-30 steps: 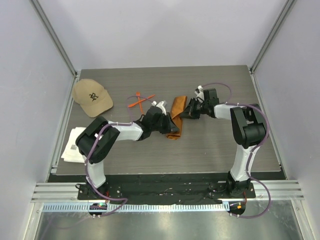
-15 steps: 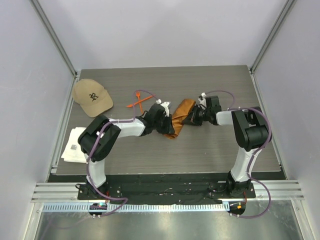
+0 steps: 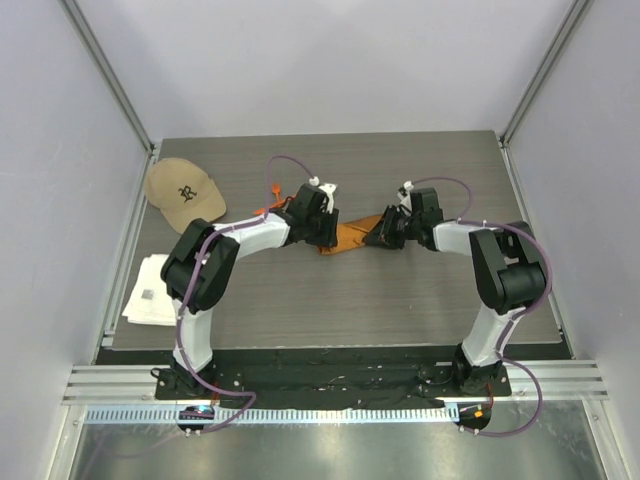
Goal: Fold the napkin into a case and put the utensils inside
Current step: Rotate the smaller rectangle-folded napkin at the center of the board.
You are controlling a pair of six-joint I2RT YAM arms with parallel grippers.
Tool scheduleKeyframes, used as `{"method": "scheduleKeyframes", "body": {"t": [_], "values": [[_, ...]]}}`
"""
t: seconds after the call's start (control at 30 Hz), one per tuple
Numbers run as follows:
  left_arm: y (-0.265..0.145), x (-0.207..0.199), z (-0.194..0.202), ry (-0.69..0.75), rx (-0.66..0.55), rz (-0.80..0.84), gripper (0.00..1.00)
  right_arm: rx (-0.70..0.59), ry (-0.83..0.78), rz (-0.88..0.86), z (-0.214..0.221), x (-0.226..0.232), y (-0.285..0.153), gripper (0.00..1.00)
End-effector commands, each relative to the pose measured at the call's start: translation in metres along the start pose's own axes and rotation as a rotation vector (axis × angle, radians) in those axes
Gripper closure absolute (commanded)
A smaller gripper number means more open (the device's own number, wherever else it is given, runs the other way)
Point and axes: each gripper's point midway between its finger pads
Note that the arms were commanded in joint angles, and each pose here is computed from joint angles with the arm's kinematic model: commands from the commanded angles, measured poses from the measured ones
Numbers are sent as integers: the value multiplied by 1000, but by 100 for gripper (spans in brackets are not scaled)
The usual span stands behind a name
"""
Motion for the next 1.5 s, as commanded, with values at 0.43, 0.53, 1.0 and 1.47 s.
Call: {"method": "scheduleKeyframes", "body": {"t": [0.43, 0.53, 1.0, 1.47], "values": [[-59, -45, -3, -240, -108, 101, 72, -151, -141, 63, -50, 34, -44, 57], [-48, -35, 3, -248, -68, 54, 73, -177, -117, 73, -70, 30, -45, 57], [-8, 31, 17, -148, 55, -190, 76, -199, -83, 161, -108, -2, -39, 60], [-10, 46, -51, 12, -29, -227, 69, -183, -44, 80, -46, -16, -56, 62]]}}
Point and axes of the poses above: each gripper's point midway between its finger pads, its own y axis out along the fingers, its own x axis along the line the jaws close on, z = x × y, and after that the axes turned 9 degrees about y, right-handed
